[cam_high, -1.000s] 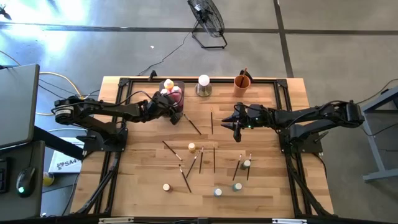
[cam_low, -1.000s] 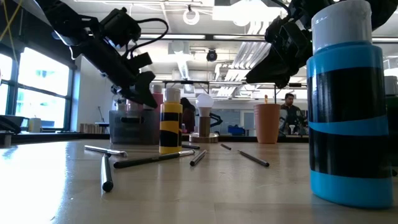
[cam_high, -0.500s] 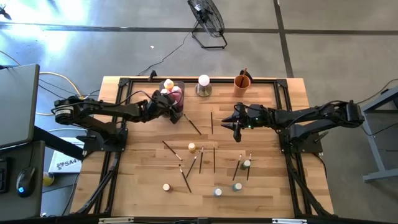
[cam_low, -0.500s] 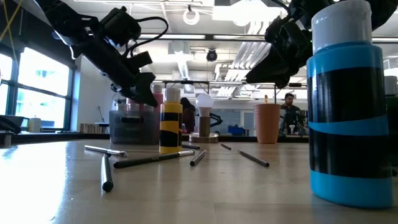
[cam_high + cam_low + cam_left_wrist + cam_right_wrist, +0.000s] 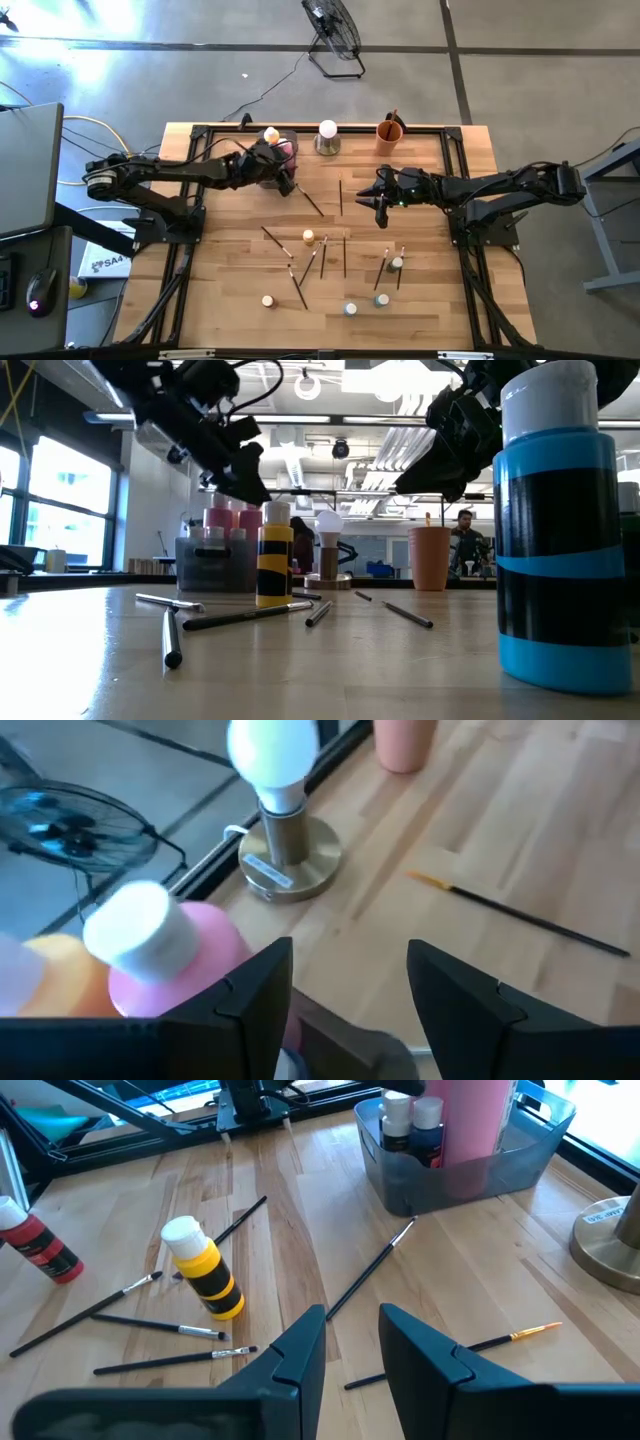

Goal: Pick & Place Paint Supplies
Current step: Put the small blue paint bottle into the gray bin

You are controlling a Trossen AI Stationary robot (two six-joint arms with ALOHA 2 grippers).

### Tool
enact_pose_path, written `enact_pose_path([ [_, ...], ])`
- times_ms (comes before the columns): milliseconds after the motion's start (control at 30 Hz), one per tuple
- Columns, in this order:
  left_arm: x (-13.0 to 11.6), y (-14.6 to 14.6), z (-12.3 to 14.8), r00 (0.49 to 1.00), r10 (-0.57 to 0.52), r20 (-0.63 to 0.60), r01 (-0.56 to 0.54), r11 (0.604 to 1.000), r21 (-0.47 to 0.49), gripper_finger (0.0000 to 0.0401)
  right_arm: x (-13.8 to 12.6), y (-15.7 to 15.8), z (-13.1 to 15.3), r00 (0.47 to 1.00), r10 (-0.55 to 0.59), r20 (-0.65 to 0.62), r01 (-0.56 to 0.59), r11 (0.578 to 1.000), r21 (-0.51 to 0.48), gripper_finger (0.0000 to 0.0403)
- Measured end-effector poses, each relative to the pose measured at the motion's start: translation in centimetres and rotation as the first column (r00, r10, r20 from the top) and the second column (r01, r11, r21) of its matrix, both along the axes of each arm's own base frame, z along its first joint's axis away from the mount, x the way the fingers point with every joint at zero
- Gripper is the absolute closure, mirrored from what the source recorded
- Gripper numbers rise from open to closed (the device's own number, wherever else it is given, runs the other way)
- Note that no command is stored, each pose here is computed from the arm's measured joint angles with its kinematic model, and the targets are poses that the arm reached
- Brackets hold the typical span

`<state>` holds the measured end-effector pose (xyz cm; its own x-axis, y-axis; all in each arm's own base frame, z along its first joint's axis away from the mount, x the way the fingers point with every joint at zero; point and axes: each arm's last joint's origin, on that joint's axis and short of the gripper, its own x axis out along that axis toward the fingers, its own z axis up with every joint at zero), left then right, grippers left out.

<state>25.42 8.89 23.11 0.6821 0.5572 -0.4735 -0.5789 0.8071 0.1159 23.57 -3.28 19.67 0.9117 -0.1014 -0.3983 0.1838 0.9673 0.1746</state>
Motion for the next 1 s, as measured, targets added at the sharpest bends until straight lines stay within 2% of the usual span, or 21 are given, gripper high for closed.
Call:
enact_pose_path([
  [233,0.1,0.0,2.8,0.993,0.018,-0.121,-0.031,0.994,-0.107,0.0208,0.0,0.0,0.0,1.000,0.000,0.000,0.000,1.000,0.000,0.0312],
  [333,0.3,-0.6,3.4,0.990,-0.040,-0.138,0.026,0.994,-0.106,0.0208,0.0,0.0,0.0,1.000,0.000,0.000,0.000,1.000,0.000,0.0312],
  [467,0.7,-2.4,3.9,0.985,-0.107,-0.138,0.099,0.993,-0.060,0.0208,0.0,0.0,0.0,1.000,0.000,0.000,0.000,1.000,0.000,0.0312],
  [633,0.7,-5.5,5.0,0.980,-0.149,-0.130,0.156,0.987,0.046,0.0208,0.0,0.0,0.0,1.000,0.001,-0.002,-0.001,1.000,0.000,0.0312],
  [900,-1.8,-8.7,6.9,0.982,-0.131,-0.138,0.151,0.977,0.148,0.0208,0.0,0.0,-0.1,1.000,0.000,-0.010,0.000,1.000,0.001,0.0312],
  [1000,-2.7,-9.2,6.7,0.980,-0.135,-0.146,0.159,0.973,0.169,0.0208,0.0,0.0,-0.1,1.000,0.000,-0.009,0.000,1.000,0.001,0.0312],
])
